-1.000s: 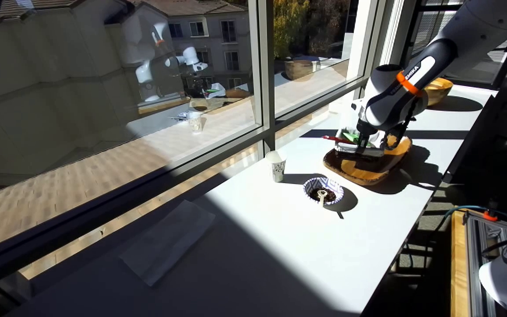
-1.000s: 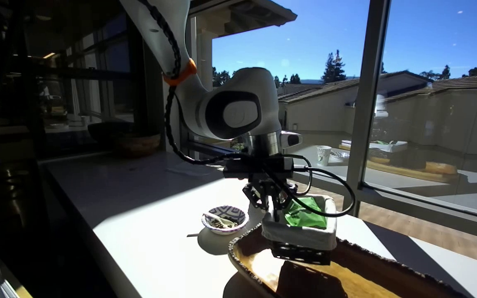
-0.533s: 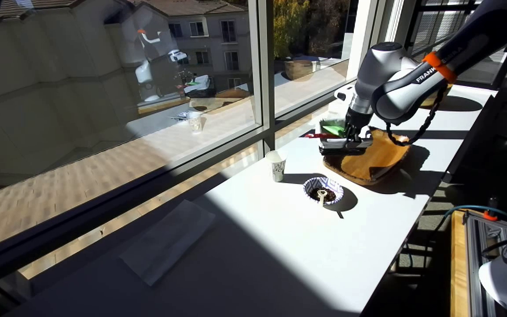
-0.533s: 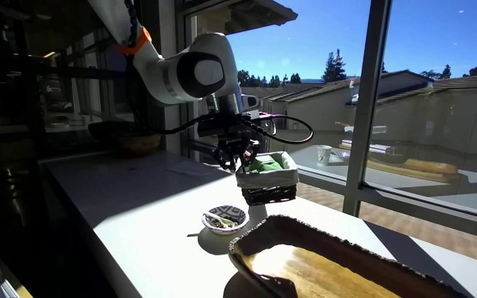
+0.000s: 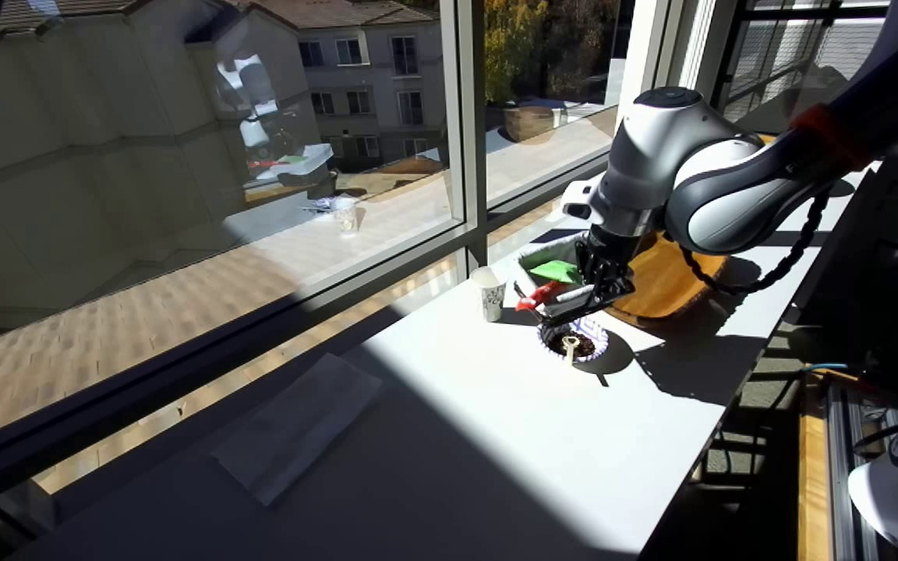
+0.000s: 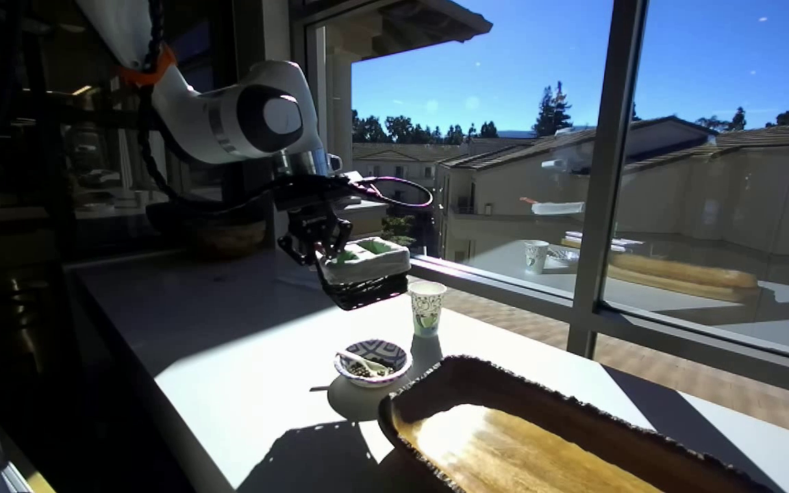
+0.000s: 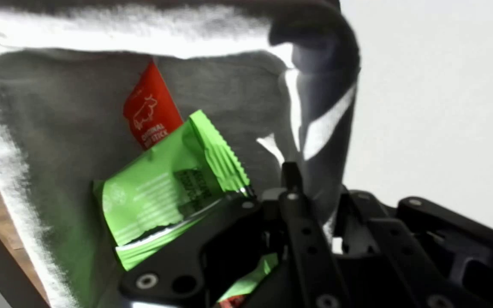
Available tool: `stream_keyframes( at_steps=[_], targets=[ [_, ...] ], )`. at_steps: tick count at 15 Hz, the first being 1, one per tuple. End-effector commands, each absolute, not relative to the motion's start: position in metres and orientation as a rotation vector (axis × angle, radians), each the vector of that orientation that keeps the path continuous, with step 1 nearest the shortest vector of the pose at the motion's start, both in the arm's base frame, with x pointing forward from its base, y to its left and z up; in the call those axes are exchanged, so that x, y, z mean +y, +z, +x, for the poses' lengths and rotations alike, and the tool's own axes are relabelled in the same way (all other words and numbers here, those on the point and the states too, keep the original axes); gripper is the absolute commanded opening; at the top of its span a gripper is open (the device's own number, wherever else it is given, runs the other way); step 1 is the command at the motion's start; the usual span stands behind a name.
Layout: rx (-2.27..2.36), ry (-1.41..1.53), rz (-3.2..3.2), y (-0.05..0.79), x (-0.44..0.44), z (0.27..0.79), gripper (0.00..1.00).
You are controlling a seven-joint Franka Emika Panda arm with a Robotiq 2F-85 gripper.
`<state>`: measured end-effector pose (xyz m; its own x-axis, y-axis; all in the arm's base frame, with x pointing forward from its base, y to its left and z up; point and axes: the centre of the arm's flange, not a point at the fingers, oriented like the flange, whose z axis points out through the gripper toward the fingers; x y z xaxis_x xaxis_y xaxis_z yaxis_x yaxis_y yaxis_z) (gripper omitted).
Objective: Remove the brown basket from the wooden tray and put it on the table
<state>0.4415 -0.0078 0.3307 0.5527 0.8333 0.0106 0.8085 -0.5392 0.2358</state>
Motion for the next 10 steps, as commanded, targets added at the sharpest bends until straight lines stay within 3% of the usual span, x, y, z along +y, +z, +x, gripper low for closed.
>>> stream_keyframes(
  at_steps=[1, 2, 3, 10],
  targets=[
    [1.633, 0.235, 2.425, 0.326, 0.033, 0.437, 0.04],
    [1.694, 0.271, 2.385, 0.327, 0.041, 0.438, 0.04],
    [1.586, 0.215, 2.455, 0.328, 0.033, 0.440, 0.15],
    [1.671, 0.236, 2.390, 0.329, 0.044, 0.441, 0.15]
  ],
)
